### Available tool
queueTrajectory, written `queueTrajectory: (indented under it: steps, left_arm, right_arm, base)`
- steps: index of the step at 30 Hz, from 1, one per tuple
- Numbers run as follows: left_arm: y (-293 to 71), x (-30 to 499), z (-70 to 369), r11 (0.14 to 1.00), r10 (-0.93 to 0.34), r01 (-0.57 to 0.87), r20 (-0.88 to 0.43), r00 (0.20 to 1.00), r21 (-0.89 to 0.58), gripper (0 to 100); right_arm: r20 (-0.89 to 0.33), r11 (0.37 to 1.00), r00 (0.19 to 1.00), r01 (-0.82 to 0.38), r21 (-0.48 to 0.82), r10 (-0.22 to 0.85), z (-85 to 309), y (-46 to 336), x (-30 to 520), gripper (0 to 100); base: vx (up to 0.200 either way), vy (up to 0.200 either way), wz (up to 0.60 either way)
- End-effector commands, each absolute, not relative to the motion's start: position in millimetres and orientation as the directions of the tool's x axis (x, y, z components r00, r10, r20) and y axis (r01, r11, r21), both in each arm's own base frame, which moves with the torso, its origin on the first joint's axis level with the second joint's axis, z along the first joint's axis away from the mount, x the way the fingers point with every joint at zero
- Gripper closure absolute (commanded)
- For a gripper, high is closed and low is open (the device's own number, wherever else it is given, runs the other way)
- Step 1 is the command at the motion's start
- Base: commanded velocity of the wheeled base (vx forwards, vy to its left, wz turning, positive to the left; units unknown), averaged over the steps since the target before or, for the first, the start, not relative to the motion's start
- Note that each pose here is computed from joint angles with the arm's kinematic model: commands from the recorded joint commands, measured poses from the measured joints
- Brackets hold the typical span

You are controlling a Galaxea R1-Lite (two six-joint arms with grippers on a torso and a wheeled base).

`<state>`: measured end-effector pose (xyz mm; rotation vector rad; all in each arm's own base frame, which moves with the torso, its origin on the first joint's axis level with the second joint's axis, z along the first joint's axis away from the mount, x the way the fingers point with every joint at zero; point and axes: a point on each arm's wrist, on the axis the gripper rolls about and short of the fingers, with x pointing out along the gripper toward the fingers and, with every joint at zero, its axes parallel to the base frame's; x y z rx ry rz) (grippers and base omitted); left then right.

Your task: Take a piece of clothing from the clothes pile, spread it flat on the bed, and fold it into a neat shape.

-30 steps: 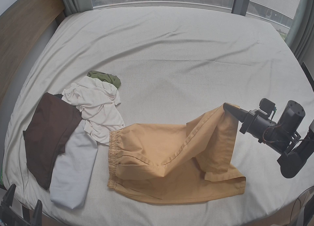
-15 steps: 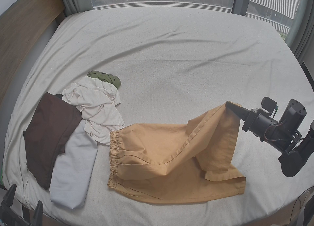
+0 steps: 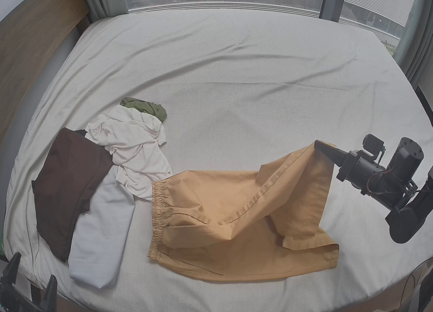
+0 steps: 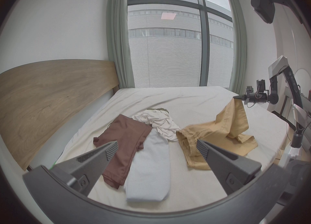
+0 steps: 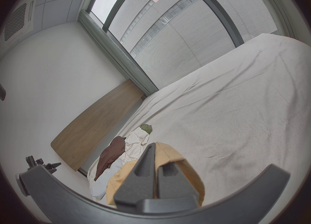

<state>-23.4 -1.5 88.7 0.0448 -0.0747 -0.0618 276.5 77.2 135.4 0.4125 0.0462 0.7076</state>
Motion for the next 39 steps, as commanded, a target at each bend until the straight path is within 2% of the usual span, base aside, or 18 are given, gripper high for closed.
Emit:
queueTrajectory:
  steps: [1,3,6,8,9,13,15,20,25,29,39]
  left_arm:
    - [-1,-40,259,0.999,-0.047,0.035,0.561,0.826,0.032,0]
    - [-1,-40,276,0.996,-0.086,0.078,0.502,0.86,0.037,0]
    - [0,-18,257,0.97,-0.239,0.244,0.277,0.931,0.017,0]
    - [-1,-13,253,0.961,-0.268,0.275,0.25,0.93,0.005,0]
    - [-3,-2,245,0.941,-0.323,0.335,0.198,0.926,-0.033,0]
    - [-10,24,243,0.875,-0.404,0.414,0.094,0.91,-0.249,0]
    - [-17,44,241,0.871,-0.432,0.423,0.021,0.902,-0.249,0]
    - [-30,82,246,0.838,-0.517,0.502,-0.016,0.856,-0.213,0]
    - [-37,113,253,0.848,-0.517,0.51,-0.012,0.856,-0.149,0]
    - [-42,130,248,0.853,-0.516,0.507,-0.059,0.854,-0.121,0]
    - [-47,145,196,0.847,-0.531,0.498,-0.271,0.803,-0.186,0]
  right_arm:
    - [0.099,0.683,0.763,-0.622,0.382,0.639,136,77,279,100]
    - [0.087,0.682,0.761,-0.62,0.387,0.643,132,79,279,100]
    - [0.07,0.688,0.763,-0.615,0.385,0.643,127,79,279,100]
    - [0.069,0.689,0.764,-0.614,0.386,0.642,127,78,279,100]
    - [0.074,0.692,0.766,-0.613,0.382,0.638,129,77,278,100]
    - [0.083,0.681,0.756,-0.626,0.379,0.649,132,76,274,100]
    - [0.086,0.677,0.751,-0.633,0.376,0.655,134,77,271,100]
    - [0.091,0.669,0.742,-0.645,0.371,0.665,136,77,268,100]
    - [0.07,0.649,0.721,-0.657,0.384,0.689,133,70,263,100]
    - [0.058,0.655,0.727,-0.648,0.388,0.685,130,68,263,100]
    - [0.042,0.659,0.729,-0.641,0.393,0.684,125,68,264,100]
  base:
    - [0.0,0.0,0.0]
    - [0.0,0.0,0.0]
    - [0.0,0.0,0.0]
    - [0.0,0.0,0.0]
    - [0.0,0.0,0.0]
    - [0.0,0.0,0.0]
    - [0.0,0.0,0.0]
    - [0.0,0.0,0.0]
    - [0.0,0.0,0.0]
    - [0.0,0.0,0.0]
    - [0.0,0.0,0.0]
